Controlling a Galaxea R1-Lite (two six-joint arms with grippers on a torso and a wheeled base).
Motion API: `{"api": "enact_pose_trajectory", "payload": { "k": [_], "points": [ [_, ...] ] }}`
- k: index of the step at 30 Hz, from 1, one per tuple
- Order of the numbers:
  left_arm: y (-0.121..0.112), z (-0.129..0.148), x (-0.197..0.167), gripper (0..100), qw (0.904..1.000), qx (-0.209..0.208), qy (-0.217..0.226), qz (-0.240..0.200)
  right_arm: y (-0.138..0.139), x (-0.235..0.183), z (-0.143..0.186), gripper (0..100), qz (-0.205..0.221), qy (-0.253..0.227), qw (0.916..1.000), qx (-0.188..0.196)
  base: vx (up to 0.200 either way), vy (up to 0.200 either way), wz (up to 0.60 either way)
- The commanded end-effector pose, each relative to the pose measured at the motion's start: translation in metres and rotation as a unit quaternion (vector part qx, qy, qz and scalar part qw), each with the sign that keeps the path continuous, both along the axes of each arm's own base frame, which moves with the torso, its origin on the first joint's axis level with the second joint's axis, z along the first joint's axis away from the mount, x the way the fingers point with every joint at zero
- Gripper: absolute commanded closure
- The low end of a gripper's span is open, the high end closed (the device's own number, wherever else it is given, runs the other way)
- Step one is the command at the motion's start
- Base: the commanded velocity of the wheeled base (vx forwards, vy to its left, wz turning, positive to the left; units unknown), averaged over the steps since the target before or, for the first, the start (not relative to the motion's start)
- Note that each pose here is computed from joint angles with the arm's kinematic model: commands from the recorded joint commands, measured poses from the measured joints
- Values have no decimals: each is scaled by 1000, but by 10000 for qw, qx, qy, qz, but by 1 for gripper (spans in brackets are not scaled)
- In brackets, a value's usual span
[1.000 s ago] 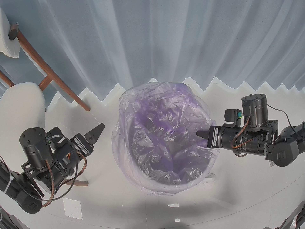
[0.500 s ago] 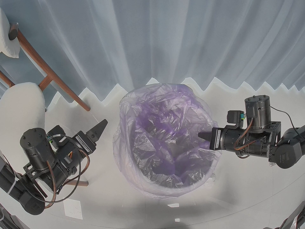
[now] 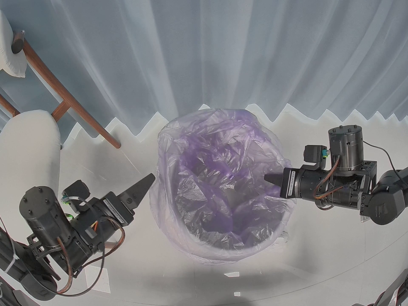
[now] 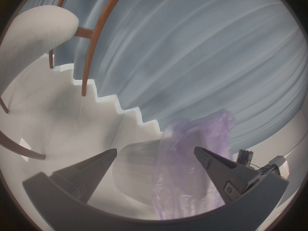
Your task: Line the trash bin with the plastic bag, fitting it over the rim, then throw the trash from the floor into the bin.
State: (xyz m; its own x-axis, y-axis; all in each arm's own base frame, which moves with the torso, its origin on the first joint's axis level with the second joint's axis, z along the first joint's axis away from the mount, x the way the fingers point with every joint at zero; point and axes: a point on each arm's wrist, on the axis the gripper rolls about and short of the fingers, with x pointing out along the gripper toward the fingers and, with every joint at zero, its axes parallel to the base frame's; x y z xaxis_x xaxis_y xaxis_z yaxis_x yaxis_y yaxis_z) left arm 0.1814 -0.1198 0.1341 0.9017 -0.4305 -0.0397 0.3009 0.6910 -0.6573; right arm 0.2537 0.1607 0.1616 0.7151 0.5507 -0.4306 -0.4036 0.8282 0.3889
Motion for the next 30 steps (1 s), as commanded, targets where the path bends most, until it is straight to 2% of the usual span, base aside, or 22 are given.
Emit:
{"api": "enact_pose_trajectory", "payload": {
  "k": [1,5,13,16,24,27,30],
  "points": [
    [-15,-24,30,0,9990,245,352,95,3,-1,9,100,56,-163,9998,106,0,0,0],
    [-17,-24,46,0,9992,183,299,211,4,-7,15,100,129,-234,9995,165,0,0,0],
    [-19,-41,53,0,9978,287,542,254,1,-16,23,100,256,-310,9987,297,0,0,0],
    [-13,-48,51,0,9970,329,598,353,-1,-19,28,100,216,-295,9984,424,0,0,0],
    [2,-54,49,0,9951,355,603,693,-4,-23,27,100,194,-268,9985,445,0,0,0],
    [0,-48,43,0,9963,294,422,683,-8,-24,20,100,165,-205,9992,305,0,0,0],
    [1,-26,28,0,9984,95,71,546,-10,-23,20,100,138,-241,9992,273,0,0,0]
  ]
}}
